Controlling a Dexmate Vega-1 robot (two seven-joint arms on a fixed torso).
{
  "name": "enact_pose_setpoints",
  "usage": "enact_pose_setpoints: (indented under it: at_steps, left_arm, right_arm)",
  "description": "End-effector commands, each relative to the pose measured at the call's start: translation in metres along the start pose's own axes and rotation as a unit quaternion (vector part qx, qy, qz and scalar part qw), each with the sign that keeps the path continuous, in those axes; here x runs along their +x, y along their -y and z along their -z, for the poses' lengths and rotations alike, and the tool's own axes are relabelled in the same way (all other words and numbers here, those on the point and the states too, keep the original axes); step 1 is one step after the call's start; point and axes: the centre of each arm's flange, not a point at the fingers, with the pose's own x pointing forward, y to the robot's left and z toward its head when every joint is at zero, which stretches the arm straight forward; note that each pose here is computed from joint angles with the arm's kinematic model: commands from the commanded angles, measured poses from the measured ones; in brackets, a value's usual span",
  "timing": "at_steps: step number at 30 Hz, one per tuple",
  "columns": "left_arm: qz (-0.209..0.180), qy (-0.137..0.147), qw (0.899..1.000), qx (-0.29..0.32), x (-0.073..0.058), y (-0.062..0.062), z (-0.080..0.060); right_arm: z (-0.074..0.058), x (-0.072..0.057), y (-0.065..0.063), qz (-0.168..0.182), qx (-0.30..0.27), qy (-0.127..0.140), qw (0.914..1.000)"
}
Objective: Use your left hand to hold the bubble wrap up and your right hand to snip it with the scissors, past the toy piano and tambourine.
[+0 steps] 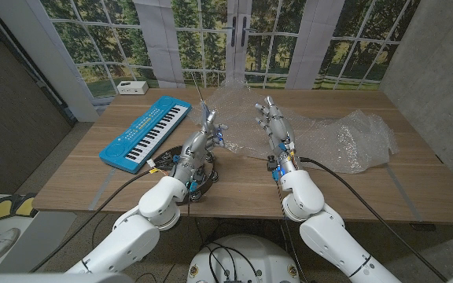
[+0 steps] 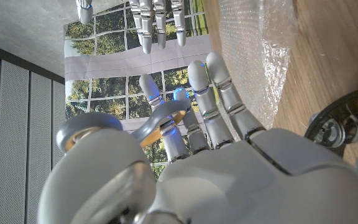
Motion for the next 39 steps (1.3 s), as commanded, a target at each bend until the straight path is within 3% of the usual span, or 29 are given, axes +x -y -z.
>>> enact_pose_setpoints:
  at_steps: [1,12,18,39]
  left_arm:
    - [0.010,-0.021,0.999,0.039,0.003,-0.009,-0.010]
    - [0.043,-0.073,0.991,0.104,0.006,-0.023,-0.019]
    - [0.046,-0.076,0.989,0.118,0.007,-0.027,-0.026]
    - [0.086,-0.096,0.980,0.149,0.011,-0.019,-0.028]
  right_arm:
    - [0.002,0.003,0.002,0.000,0.000,-0.004,1.0000]
    - [0.004,0.003,0.004,0.006,0.003,-0.004,1.0000]
    - [0.005,0.003,0.005,0.006,0.009,-0.005,0.9999]
    - [0.007,0.000,0.008,0.009,0.018,-0.014,0.9997]
